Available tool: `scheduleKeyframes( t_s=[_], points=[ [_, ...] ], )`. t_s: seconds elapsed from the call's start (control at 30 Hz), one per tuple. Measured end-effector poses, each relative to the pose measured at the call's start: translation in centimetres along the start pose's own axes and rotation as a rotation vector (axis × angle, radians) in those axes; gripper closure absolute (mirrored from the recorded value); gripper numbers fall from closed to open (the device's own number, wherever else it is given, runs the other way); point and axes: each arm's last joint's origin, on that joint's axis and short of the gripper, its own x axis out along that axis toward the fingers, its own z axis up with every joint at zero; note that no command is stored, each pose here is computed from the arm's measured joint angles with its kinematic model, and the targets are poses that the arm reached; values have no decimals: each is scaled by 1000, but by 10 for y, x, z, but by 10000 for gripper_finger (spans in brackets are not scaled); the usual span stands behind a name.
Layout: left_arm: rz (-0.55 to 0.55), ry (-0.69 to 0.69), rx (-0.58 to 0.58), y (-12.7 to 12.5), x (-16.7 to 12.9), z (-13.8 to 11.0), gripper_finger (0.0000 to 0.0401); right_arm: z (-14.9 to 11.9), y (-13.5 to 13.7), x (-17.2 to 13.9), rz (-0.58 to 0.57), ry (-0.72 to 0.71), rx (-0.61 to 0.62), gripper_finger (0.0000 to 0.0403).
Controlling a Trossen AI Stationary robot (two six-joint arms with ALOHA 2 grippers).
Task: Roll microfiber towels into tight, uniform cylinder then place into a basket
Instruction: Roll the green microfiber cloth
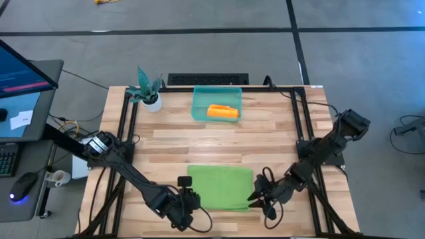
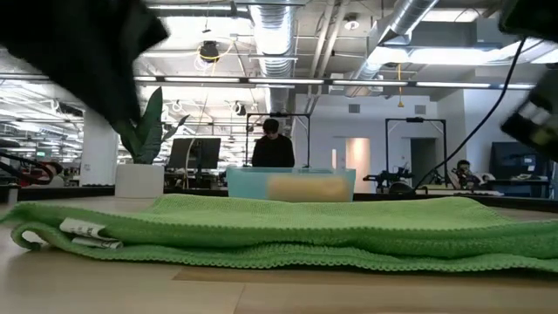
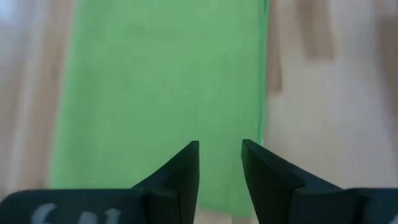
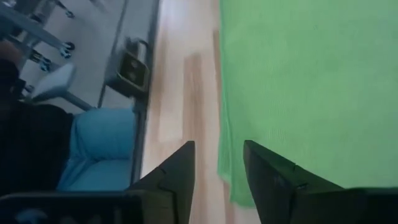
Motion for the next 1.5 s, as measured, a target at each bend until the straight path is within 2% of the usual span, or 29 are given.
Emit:
scheduleKeyframes(
  t_s=[0.07,0.2,0.33,0.43,0.6,0.77,0.93,1.13,1.3,1.5],
  points=[
    [10,-30,29,1,-11,14,289,9,0,-5,14,-33,-31,248],
    [164,-95,101,6,-28,29,293,27,-2,-16,9,-106,-102,263],
    [280,-158,60,11,-26,30,299,45,-9,-26,-23,-176,-159,280],
    [272,-143,-30,18,-5,21,308,55,-16,-32,-53,-206,-151,290],
    [193,-124,-161,32,31,4,332,68,-23,-44,-83,-243,-157,295],
    [162,-105,-161,44,41,5,357,81,-29,-58,-96,-297,-142,295],
    [148,-65,-161,64,34,13,378,94,-32,-76,-105,-375,-214,295],
    [113,55,-198,85,47,14,399,103,-30,-97,-99,-453,-287,295],
    [90,80,-215,90,61,10,400,99,-28,-96,-98,-427,-314,295],
    [82,131,-219,92,75,-10,401,93,-29,-83,-111,-378,-328,295]
  ],
)
